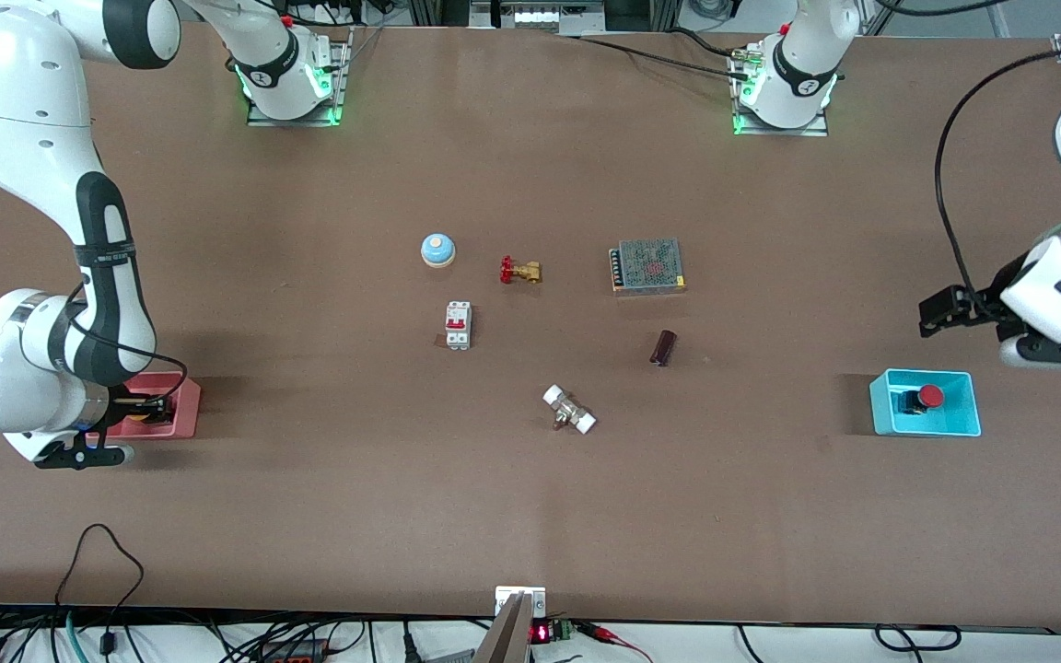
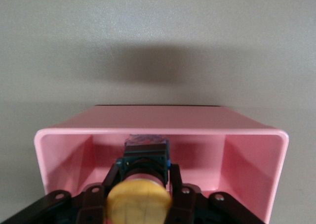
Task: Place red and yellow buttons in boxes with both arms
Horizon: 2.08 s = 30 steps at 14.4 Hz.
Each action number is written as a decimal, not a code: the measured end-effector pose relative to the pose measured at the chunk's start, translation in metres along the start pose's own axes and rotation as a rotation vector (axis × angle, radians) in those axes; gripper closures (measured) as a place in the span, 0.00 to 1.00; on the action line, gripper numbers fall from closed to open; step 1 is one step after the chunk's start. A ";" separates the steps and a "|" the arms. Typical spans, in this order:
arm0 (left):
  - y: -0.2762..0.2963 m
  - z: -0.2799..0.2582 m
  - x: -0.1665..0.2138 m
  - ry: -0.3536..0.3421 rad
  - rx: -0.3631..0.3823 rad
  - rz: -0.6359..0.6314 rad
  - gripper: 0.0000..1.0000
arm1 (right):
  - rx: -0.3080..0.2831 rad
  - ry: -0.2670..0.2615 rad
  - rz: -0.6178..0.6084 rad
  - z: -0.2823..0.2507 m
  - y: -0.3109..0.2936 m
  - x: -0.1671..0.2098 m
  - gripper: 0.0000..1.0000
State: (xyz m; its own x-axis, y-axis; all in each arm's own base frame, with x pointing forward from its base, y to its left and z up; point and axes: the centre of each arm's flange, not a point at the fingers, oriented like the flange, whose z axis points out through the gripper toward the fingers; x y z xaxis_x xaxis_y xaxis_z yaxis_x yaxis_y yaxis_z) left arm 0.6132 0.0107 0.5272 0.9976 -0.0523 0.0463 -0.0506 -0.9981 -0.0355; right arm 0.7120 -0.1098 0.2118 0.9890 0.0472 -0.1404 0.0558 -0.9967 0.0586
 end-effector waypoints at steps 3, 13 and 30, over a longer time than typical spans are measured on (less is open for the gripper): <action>0.003 -0.023 -0.019 -0.007 0.000 -0.004 0.00 | -0.001 0.005 0.002 -0.002 0.001 0.001 0.41; 0.000 -0.047 -0.026 -0.019 -0.003 -0.012 0.00 | 0.045 0.087 -0.008 -0.182 -0.010 -0.027 0.00; -0.007 -0.075 -0.037 0.030 -0.025 -0.040 0.00 | 0.056 0.045 0.072 -0.333 -0.069 -0.142 0.00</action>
State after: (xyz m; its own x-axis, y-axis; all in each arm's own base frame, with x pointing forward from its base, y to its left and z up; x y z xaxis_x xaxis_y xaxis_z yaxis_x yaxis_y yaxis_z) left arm 0.5734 0.0176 0.6002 0.9969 -0.0133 0.0772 -0.0127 -0.9999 -0.0082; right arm 0.6133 -0.0254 0.5573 0.9954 -0.0232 -0.0929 -0.0223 -0.9997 0.0115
